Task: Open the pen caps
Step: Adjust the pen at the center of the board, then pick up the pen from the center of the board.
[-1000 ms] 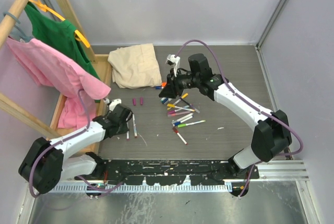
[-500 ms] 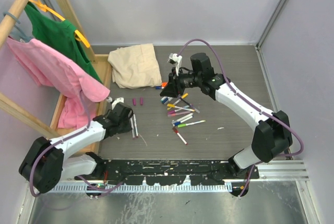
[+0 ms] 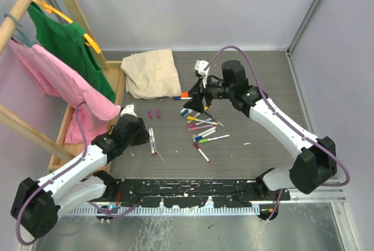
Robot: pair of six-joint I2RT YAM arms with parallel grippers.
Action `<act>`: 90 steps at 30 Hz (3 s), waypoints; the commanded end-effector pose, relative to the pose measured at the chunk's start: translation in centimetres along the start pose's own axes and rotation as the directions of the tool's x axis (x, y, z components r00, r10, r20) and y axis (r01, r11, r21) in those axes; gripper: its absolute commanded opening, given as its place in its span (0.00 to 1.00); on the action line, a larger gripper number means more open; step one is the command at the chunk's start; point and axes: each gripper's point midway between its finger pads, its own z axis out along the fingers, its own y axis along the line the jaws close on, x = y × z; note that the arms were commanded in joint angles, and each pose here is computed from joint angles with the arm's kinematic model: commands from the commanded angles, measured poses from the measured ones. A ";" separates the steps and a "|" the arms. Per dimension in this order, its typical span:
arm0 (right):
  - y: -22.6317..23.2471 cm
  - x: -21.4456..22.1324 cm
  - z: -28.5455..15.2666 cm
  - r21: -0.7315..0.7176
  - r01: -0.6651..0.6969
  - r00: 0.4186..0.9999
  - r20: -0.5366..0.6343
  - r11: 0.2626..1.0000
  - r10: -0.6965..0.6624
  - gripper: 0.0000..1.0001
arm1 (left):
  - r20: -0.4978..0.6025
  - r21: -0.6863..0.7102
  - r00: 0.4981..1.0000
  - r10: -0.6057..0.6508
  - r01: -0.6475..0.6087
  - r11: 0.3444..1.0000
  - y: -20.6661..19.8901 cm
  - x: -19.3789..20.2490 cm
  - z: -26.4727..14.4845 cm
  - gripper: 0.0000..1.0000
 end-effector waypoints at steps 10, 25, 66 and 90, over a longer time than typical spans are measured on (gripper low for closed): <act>-0.9 3.7 0.0 -0.134 0.001 0.997 -0.077 0.991 -0.012 0.77 | 0.295 0.508 0.953 -0.069 -0.095 0.856 -7.8 -4.5 -4.7 0.93; 3.2 17.4 0.0 0.018 0.133 0.844 -0.526 0.991 -0.103 0.73 | 0.414 0.574 0.890 -0.193 -0.090 0.814 -7.0 -5.6 -7.4 0.96; 5.2 25.0 1.0 -0.075 0.173 0.598 -0.785 0.982 -0.165 0.22 | 0.434 0.530 0.874 -0.220 -0.050 0.847 -5.0 -5.2 -7.4 0.94; 6.2 13.4 -1.4 -0.154 -0.024 0.913 -0.405 0.988 -0.041 0.01 | 0.373 0.799 0.882 -0.288 -0.147 0.583 -11.2 -5.4 -11.1 0.98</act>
